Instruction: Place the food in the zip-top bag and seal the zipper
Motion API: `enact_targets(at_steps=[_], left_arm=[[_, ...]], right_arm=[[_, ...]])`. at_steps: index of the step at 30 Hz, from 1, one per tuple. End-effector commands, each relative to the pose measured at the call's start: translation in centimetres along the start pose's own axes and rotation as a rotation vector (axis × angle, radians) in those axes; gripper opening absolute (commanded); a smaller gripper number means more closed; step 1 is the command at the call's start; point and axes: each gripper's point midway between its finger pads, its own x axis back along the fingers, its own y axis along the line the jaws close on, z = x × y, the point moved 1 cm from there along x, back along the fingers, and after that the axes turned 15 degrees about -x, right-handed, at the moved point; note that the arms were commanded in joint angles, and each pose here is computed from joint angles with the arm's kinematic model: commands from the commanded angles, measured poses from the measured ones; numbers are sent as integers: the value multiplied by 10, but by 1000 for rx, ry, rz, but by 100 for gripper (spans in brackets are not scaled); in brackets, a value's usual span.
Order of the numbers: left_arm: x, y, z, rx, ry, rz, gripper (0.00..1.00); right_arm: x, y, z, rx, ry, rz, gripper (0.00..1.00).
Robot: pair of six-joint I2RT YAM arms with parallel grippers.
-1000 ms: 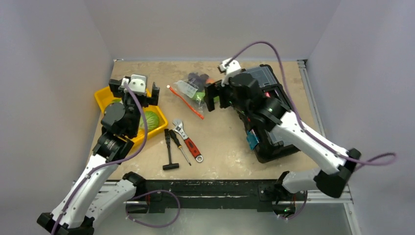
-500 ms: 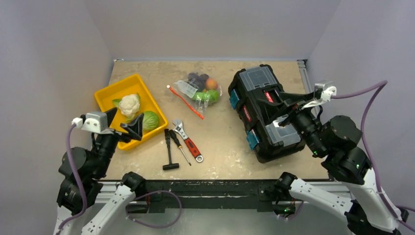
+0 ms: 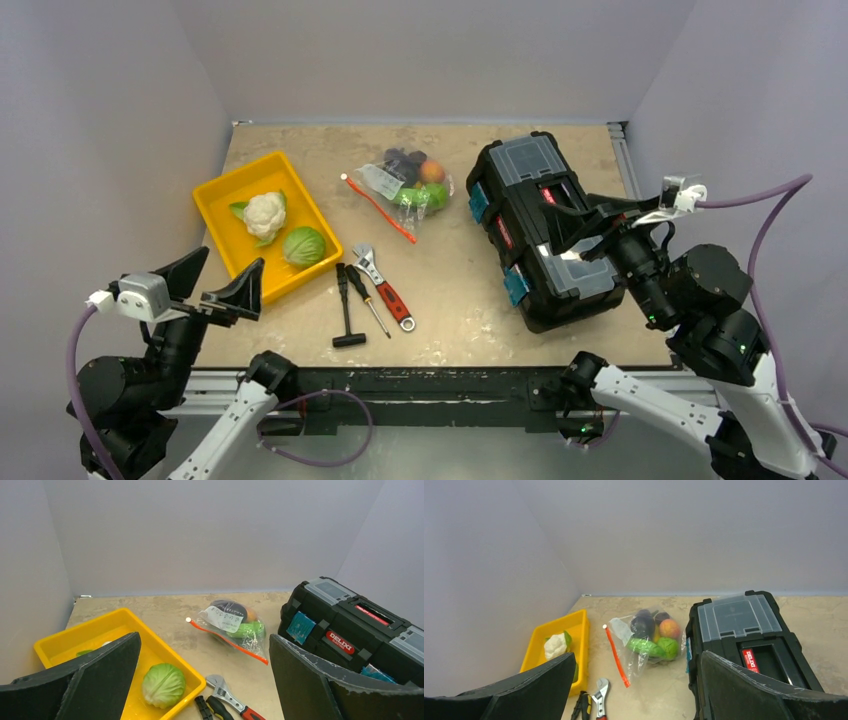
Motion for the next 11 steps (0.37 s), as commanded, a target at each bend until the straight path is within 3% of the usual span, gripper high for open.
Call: enact_targets(at_steps=[1,11], left_arm=[[11,9,-6,-5,-15,-31,100],[15,12,-8,-18,-22,-37,100]], right_arm=[[7,0,-16,-44,-56,2,99],[20,-11,-34,-83,-165,19,99]])
